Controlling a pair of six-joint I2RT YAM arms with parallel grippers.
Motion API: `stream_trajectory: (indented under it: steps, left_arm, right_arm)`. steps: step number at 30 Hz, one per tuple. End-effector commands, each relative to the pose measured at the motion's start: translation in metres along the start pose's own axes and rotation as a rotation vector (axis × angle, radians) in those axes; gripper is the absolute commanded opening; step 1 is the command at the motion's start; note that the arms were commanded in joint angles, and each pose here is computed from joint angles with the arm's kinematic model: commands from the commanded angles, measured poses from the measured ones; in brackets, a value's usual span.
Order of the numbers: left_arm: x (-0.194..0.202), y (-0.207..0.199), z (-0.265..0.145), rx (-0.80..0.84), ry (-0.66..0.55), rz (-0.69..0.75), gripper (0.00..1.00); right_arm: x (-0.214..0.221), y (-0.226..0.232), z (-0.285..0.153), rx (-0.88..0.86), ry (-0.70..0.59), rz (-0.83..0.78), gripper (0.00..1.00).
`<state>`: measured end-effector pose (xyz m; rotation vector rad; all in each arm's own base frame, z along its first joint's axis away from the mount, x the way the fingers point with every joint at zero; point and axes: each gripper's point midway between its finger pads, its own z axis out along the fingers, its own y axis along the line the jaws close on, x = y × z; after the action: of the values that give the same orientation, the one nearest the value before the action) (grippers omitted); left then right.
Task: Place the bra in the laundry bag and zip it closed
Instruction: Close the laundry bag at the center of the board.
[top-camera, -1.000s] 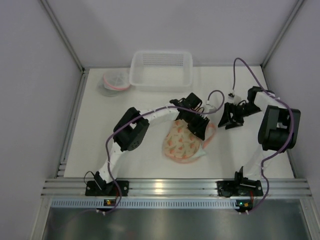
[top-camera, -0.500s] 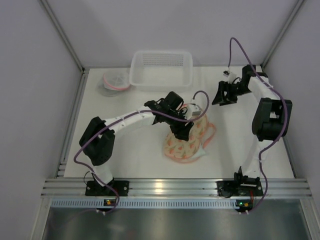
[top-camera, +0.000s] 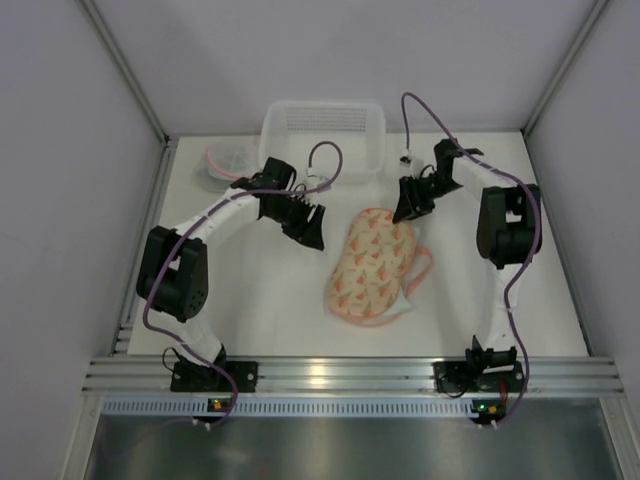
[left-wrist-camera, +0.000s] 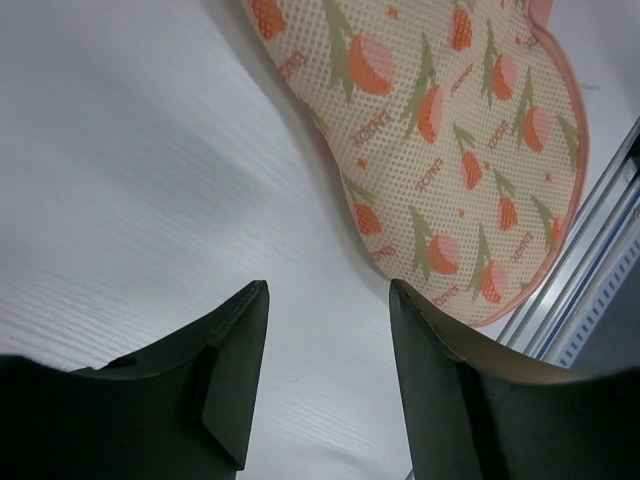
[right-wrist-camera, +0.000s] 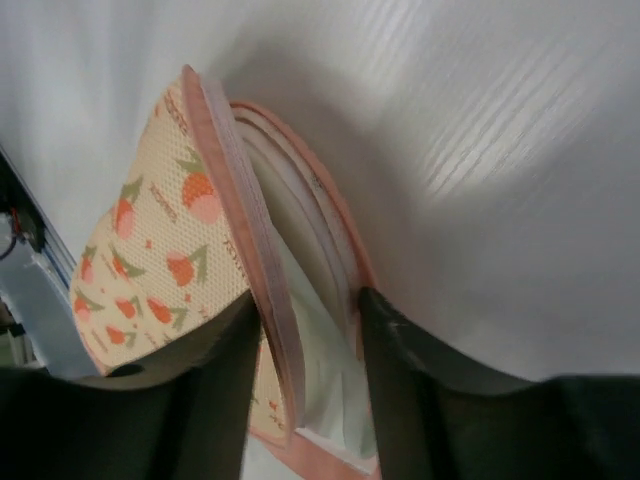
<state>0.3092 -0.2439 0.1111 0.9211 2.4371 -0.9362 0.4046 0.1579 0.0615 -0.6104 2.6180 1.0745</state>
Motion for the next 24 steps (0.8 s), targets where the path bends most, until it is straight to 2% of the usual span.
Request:
stream_trajectory:
  steps: [1, 4, 8, 9, 12, 13, 14, 19, 24]
  left_arm:
    - [0.022, -0.016, -0.008, 0.045, 0.051, 0.046, 0.57]
    - [0.035, -0.012, -0.009, 0.031, 0.067, 0.032, 0.56]
    - [0.050, -0.012, -0.010, 0.047, 0.106, 0.062, 0.56]
    - [0.060, -0.012, -0.011, 0.061, 0.136, 0.093, 0.57]
    - [0.075, -0.014, -0.011, 0.100, 0.171, 0.148, 0.59]
    - [0.086, -0.016, -0.011, 0.126, 0.202, 0.175, 0.61]
    - [0.090, -0.021, -0.011, 0.166, 0.209, 0.181, 0.61]
    - [0.099, -0.035, -0.002, 0.320, 0.242, 0.141, 0.63]
    - [0.099, -0.050, 0.010, 0.463, 0.246, 0.012, 0.64]
  right_arm:
    - [0.030, 0.013, -0.002, -0.049, 0.033, 0.012, 0.37]
    - [0.061, 0.021, -0.007, -0.057, 0.067, 0.040, 0.26]
    - [0.095, 0.035, -0.027, -0.073, 0.102, 0.058, 0.24]
    - [0.105, 0.044, -0.036, -0.081, 0.122, 0.068, 0.25]
    - [0.114, 0.057, -0.051, -0.093, 0.148, 0.001, 0.44]
    - [0.119, 0.058, -0.057, -0.073, 0.182, -0.008, 0.55]
    - [0.119, 0.055, -0.060, -0.056, 0.194, -0.042, 0.58]
    - [0.095, 0.031, -0.079, 0.027, 0.132, -0.061, 0.67]
    - [0.066, 0.019, -0.096, 0.054, 0.047, -0.034, 0.67]
